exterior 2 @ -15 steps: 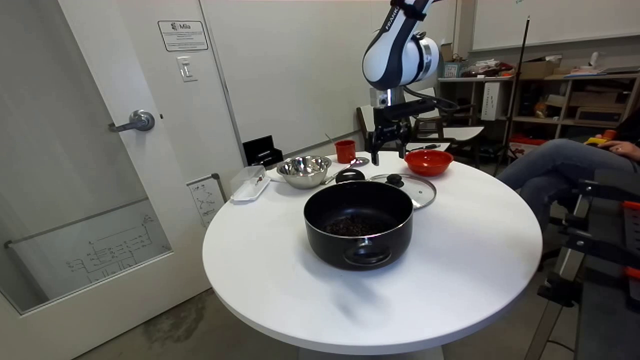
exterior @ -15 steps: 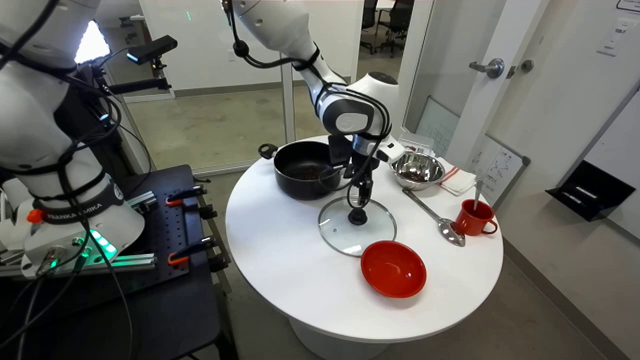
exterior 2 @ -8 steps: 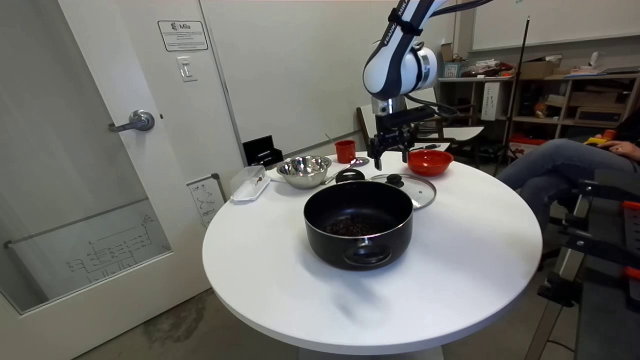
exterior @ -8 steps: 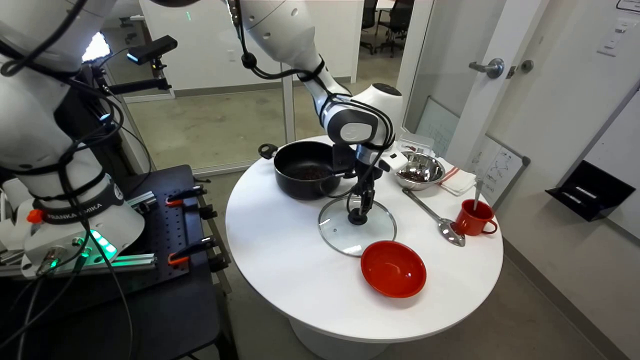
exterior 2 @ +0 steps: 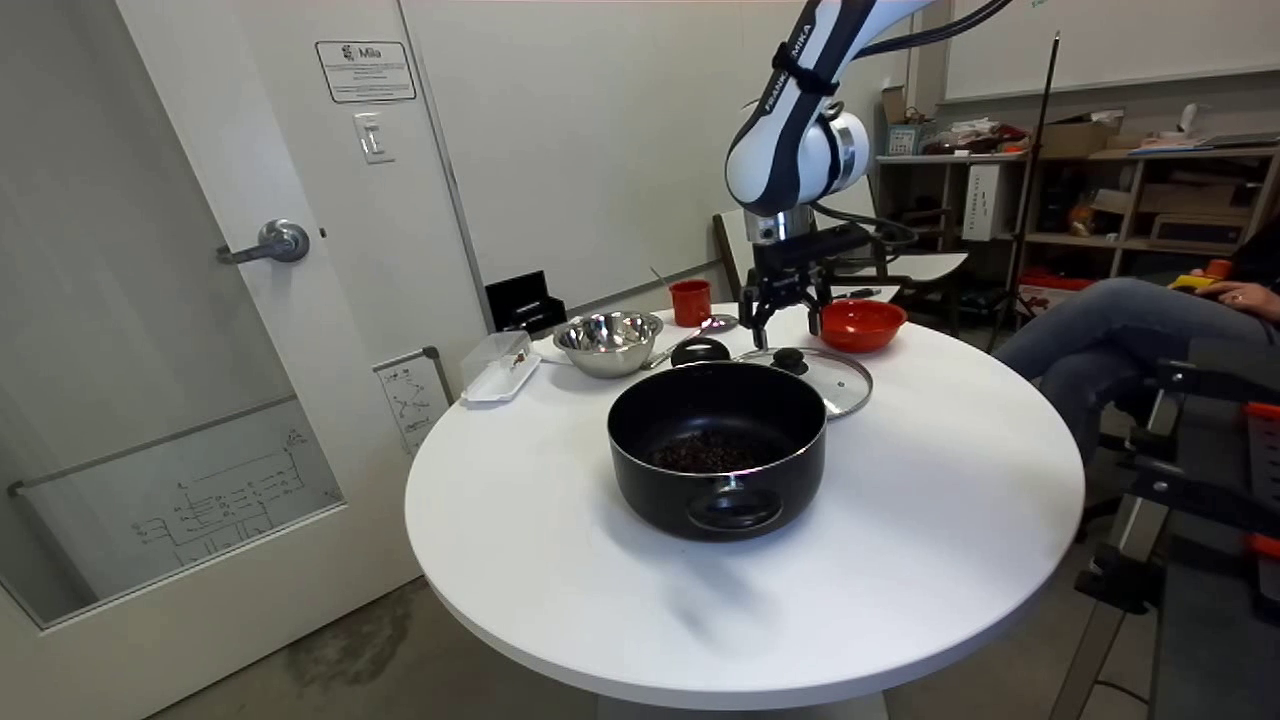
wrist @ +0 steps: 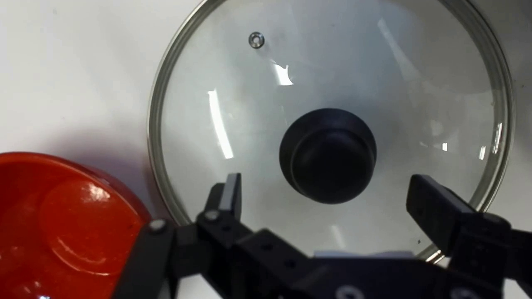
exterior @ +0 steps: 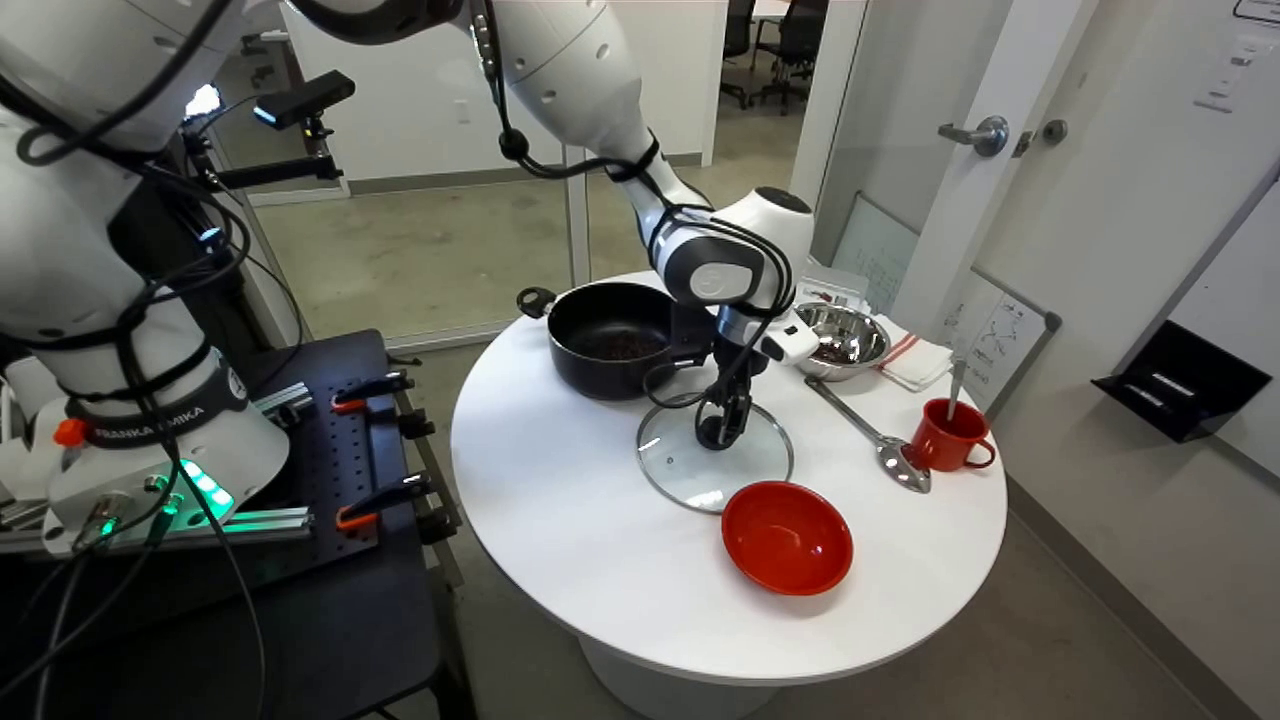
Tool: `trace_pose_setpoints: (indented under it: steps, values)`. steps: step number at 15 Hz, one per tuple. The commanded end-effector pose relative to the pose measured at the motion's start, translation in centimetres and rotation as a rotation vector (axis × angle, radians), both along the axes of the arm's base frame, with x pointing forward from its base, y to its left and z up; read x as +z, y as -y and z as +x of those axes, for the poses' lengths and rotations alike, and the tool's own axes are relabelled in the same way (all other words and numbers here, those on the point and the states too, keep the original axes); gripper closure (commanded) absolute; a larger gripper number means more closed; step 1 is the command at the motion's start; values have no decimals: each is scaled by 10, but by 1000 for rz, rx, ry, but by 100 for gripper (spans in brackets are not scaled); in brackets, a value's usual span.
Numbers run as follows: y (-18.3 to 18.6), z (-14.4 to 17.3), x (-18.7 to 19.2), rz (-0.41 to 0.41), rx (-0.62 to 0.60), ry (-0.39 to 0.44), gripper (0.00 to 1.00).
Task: Pick up the lid from the pot and put it on the table, then pick up the red bowl and pour it's contents in the pot and pick up the lid and put it back on the pot
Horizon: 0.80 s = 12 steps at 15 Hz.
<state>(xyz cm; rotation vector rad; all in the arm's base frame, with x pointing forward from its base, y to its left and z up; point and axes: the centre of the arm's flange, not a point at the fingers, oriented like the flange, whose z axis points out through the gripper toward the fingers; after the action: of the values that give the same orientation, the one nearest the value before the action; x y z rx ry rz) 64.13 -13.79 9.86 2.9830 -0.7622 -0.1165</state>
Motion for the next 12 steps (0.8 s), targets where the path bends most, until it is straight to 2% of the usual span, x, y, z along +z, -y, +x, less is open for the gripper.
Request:
trace_pose_setpoints:
  steps: [1,12]
  values:
    - [2,14,-9,-13,-20,-23,0]
    - [-10,22,-25,30,-7,-33,0]
